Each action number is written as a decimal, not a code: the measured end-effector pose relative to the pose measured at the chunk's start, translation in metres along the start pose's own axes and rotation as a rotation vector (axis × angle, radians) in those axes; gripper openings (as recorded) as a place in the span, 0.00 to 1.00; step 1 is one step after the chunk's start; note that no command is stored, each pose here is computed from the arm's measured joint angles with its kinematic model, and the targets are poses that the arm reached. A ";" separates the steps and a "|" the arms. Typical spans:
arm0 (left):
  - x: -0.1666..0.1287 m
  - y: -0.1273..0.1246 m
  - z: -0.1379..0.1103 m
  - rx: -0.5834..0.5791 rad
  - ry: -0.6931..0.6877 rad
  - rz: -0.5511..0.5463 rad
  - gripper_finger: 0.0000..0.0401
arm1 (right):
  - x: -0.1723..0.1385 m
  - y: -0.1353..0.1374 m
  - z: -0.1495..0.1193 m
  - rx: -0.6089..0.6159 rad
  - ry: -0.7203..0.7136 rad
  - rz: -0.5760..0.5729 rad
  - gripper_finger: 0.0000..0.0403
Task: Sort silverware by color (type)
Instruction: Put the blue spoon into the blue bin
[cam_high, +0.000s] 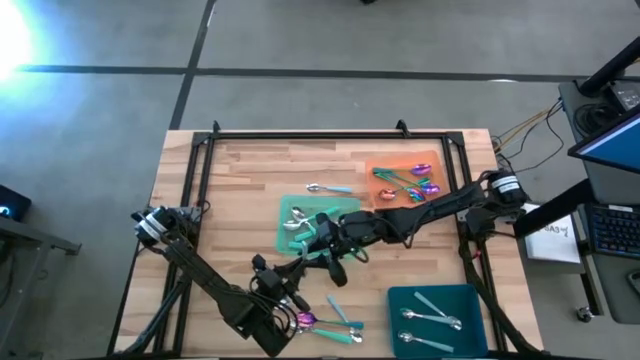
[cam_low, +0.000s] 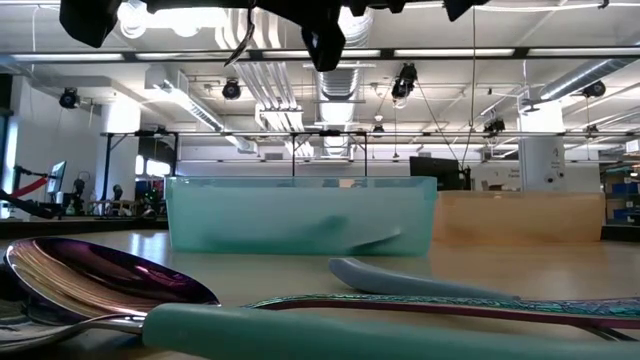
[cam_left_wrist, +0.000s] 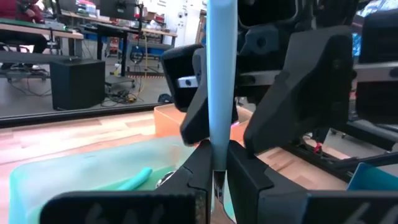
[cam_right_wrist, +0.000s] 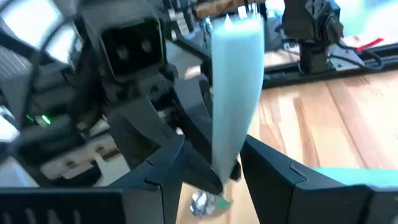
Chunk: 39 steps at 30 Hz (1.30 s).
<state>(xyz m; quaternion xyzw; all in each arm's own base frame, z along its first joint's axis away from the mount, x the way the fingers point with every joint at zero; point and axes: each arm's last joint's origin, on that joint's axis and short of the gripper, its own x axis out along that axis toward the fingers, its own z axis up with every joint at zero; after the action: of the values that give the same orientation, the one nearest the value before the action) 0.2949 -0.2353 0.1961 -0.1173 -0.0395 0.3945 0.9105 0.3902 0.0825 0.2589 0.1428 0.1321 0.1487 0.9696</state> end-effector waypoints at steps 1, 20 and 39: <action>-0.001 0.000 0.000 0.002 0.001 -0.002 0.03 | 0.002 0.000 0.000 -0.003 0.019 -0.006 0.36; -0.003 0.001 -0.001 0.035 -0.007 -0.007 0.04 | 0.004 0.002 0.010 -0.082 0.035 -0.017 0.08; -0.003 -0.017 0.016 0.150 0.175 -0.034 0.25 | -0.034 0.010 0.020 -0.039 0.329 -0.251 0.08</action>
<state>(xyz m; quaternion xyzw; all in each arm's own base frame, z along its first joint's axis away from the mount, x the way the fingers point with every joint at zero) 0.3030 -0.2458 0.2160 -0.0820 0.0678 0.3691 0.9233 0.3624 0.0758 0.2879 0.0804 0.3026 0.0508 0.9484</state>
